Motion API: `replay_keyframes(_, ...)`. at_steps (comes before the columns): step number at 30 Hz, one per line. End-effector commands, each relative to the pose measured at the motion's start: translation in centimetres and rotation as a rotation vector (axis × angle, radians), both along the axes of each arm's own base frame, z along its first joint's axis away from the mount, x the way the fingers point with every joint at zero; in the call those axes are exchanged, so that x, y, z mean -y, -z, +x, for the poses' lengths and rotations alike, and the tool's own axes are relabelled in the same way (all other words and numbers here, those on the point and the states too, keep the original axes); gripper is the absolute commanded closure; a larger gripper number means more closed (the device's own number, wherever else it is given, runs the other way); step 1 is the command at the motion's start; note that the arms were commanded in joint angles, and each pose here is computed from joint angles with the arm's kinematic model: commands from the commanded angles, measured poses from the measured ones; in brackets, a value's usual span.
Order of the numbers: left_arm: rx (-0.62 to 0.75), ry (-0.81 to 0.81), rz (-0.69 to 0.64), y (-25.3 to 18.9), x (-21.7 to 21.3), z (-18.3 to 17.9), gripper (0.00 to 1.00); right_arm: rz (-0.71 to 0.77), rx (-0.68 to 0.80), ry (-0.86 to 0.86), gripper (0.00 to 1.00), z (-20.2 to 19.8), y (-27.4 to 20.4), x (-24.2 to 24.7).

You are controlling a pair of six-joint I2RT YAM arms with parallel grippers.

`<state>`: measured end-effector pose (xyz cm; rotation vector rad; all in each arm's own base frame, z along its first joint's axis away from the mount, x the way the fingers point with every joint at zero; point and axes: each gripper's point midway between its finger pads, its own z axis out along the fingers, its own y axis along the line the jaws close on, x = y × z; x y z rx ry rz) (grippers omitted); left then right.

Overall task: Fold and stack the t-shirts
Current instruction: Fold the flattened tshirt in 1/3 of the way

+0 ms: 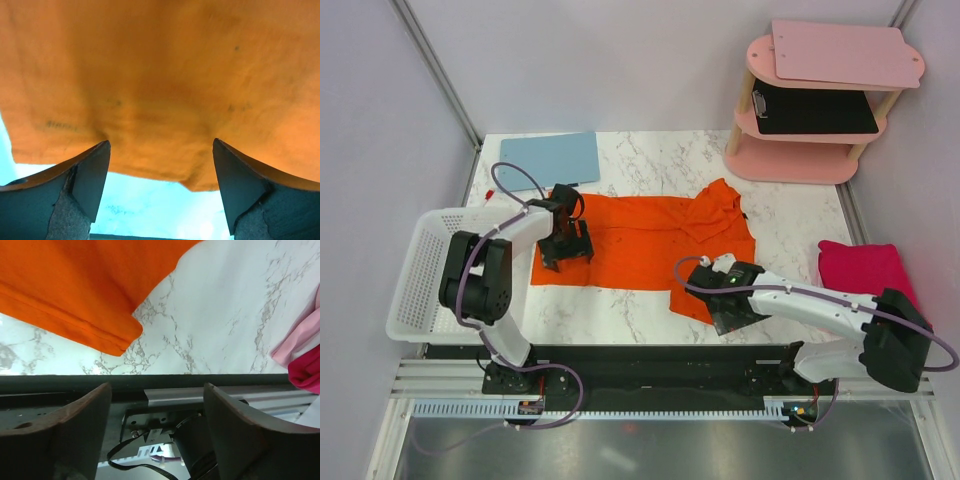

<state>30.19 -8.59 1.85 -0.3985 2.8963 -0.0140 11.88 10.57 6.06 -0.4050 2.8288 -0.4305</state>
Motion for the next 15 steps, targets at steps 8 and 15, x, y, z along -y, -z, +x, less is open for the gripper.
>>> replay_keyframes(8, 0.16, -0.025, 0.041, -5.1, -2.0, -1.2, 0.1, 0.359, 0.241, 0.096, 0.24, 2.6, -1.5, -3.9)
replay_keyframes(15, 0.068, -0.107, -0.045, -2.9, -3.0, -2.7, 0.12, 0.588, 0.191, 0.305, 0.27, 1.9, 0.9, -4.4)
